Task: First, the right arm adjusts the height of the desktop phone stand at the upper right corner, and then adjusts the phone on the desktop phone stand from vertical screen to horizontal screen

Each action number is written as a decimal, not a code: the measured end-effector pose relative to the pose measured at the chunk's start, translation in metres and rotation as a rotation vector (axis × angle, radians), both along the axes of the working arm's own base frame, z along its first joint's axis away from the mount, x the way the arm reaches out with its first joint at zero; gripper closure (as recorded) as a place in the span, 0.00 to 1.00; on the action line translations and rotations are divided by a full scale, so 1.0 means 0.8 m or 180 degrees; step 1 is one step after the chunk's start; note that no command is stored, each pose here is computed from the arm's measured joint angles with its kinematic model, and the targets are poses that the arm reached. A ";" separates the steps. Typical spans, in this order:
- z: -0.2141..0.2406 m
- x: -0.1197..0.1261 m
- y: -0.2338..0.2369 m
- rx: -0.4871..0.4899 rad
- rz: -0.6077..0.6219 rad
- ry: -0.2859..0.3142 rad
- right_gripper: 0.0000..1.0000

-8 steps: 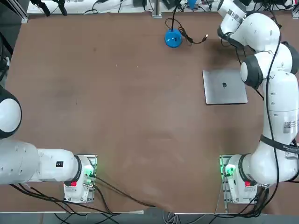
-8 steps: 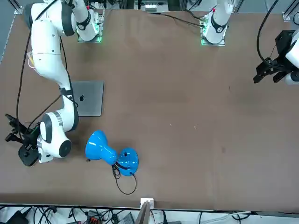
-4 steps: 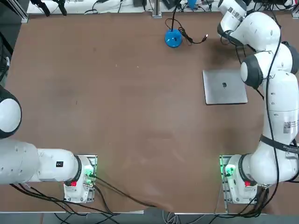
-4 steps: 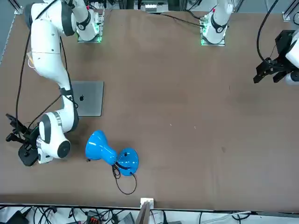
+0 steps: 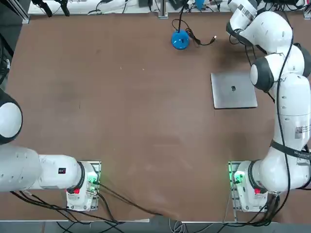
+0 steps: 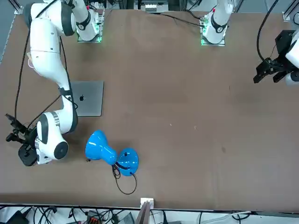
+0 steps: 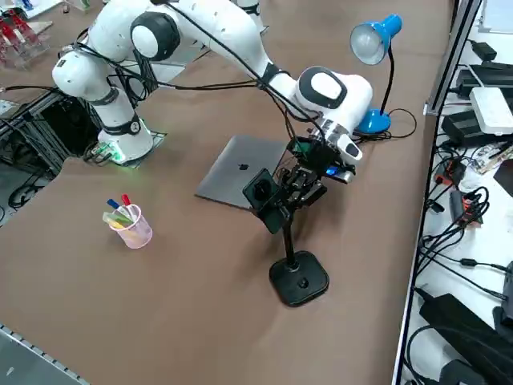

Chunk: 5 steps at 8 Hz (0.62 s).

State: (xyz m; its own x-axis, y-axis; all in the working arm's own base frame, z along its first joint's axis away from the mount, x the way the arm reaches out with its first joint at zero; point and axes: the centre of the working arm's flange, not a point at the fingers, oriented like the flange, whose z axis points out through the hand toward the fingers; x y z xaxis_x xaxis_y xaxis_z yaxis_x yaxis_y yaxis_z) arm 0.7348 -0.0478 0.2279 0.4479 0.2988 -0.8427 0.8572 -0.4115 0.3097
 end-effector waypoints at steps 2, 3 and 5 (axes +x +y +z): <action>0.005 0.002 0.002 0.0044 0.0005 0.0004 0.82; 0.008 0.003 0.003 0.0063 0.0002 0.0003 0.82; 0.013 0.005 0.007 0.0091 -0.0013 -0.0004 0.82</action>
State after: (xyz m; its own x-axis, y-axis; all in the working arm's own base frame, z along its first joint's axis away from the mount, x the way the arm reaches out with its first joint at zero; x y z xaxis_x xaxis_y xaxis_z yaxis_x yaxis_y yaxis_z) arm 0.7385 -0.0423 0.2383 0.4502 0.3207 -0.8333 0.8550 -0.4238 0.2989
